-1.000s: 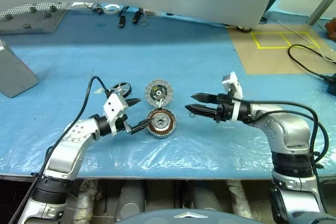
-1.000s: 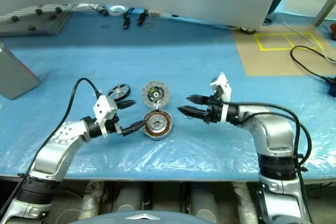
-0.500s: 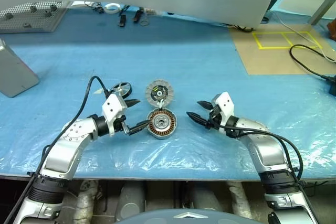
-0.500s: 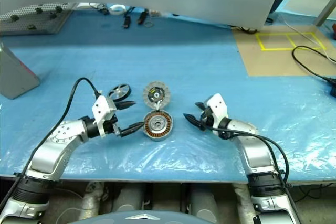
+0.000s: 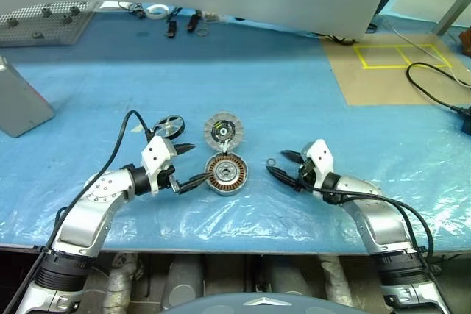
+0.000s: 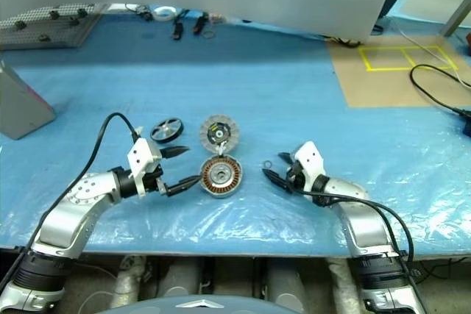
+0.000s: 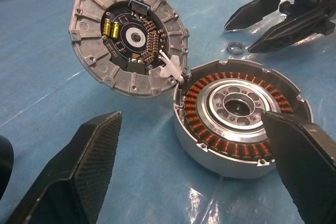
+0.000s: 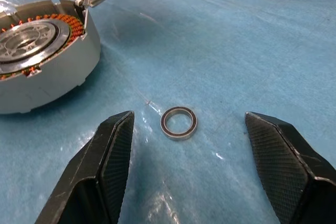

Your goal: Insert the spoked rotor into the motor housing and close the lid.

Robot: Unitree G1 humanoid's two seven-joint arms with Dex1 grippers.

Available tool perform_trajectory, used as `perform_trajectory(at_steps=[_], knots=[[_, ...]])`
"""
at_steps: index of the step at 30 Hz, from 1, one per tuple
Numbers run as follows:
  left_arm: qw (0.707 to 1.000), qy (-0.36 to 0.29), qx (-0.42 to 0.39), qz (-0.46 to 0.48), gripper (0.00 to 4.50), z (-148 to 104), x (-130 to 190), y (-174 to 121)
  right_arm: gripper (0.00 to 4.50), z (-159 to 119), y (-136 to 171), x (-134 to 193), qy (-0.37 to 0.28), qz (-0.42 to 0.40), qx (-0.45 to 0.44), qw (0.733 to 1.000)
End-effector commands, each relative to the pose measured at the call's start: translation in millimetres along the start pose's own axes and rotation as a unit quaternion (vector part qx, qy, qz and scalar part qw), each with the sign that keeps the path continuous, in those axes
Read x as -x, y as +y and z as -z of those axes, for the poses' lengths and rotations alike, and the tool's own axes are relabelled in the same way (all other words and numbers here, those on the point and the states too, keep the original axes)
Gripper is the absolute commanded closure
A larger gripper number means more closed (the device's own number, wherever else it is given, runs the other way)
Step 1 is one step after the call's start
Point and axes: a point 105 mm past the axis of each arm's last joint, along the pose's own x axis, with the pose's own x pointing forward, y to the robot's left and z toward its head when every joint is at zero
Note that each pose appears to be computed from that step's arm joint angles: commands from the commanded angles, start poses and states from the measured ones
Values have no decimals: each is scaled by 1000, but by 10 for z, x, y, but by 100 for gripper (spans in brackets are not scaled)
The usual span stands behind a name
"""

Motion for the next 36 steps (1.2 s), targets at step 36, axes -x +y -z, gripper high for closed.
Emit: perform_trajectory(at_steps=[36], knots=[[1000,-8,-12,15,0,-33,11,-71,151,141,117,-36,22,-37,44,998]])
